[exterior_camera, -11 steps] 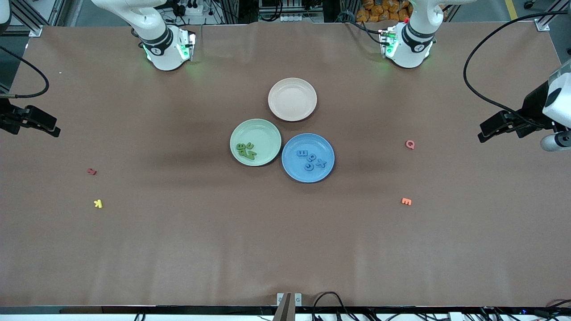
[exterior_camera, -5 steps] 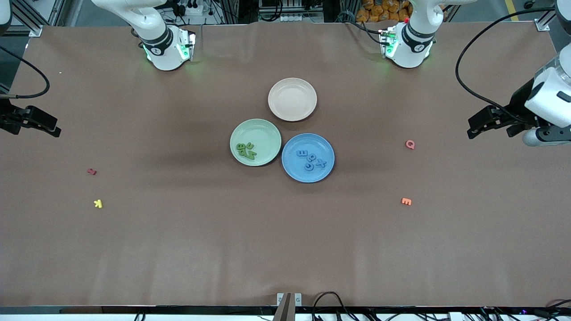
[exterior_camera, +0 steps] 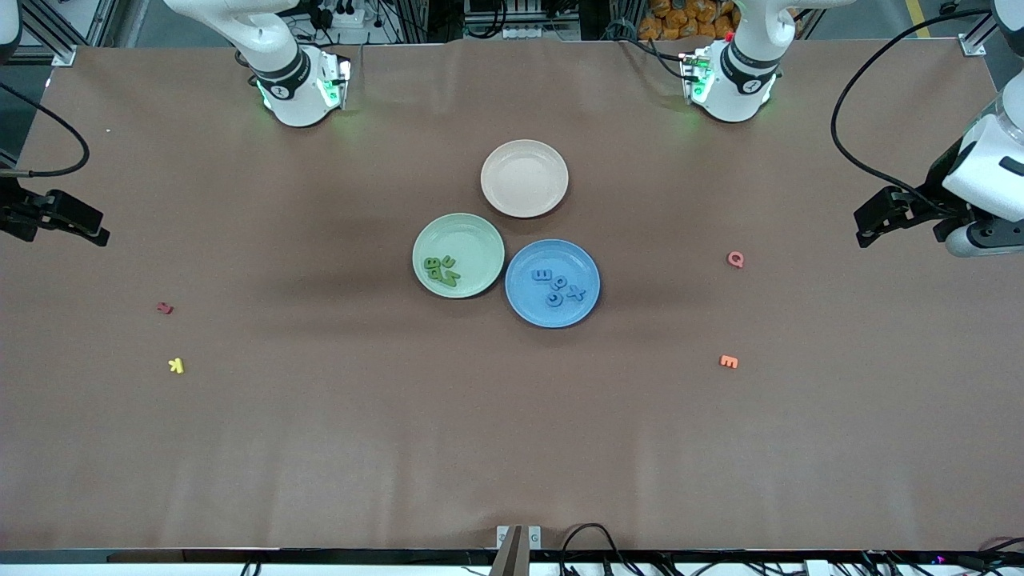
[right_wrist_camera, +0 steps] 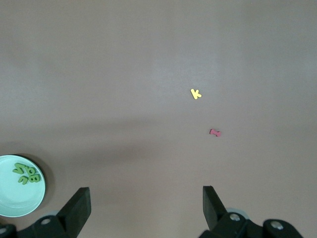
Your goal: Sort letters by color into matching plates
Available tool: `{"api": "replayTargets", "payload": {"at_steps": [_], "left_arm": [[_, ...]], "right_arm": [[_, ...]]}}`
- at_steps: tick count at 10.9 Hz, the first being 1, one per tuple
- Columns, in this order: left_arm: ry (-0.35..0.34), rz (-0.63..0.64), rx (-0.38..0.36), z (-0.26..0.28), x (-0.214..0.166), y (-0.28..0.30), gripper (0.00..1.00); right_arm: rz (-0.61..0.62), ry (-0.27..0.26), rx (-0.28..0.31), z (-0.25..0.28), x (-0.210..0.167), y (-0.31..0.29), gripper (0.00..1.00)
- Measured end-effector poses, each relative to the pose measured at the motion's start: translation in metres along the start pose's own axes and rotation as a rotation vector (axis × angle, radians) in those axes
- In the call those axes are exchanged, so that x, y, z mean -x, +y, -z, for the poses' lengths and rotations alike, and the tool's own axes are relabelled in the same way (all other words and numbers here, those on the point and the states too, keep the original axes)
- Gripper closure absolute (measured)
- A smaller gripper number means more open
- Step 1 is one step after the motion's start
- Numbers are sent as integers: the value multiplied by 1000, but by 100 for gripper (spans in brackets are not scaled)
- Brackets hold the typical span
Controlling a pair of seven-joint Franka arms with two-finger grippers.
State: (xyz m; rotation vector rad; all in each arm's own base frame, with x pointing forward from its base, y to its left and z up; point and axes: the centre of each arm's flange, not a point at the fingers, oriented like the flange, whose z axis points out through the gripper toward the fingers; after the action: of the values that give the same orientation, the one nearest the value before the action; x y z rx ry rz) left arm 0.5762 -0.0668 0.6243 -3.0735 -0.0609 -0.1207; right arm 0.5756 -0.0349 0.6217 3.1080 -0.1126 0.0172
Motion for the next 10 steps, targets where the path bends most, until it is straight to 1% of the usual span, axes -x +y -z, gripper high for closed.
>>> {"api": "replayTargets", "payload": {"at_steps": [2,4,10], "left_arm": [[-11,1,-2,-6,0,0,0],[-18,9,34,-6,0,2,0],[-27,13,35,-11,-2,0,0]], "right_arm": [[0,0,0,0,0,0,0],[0,-1,0,0,0,0,0],[0,-1,0,-1,0,0,0]]}}
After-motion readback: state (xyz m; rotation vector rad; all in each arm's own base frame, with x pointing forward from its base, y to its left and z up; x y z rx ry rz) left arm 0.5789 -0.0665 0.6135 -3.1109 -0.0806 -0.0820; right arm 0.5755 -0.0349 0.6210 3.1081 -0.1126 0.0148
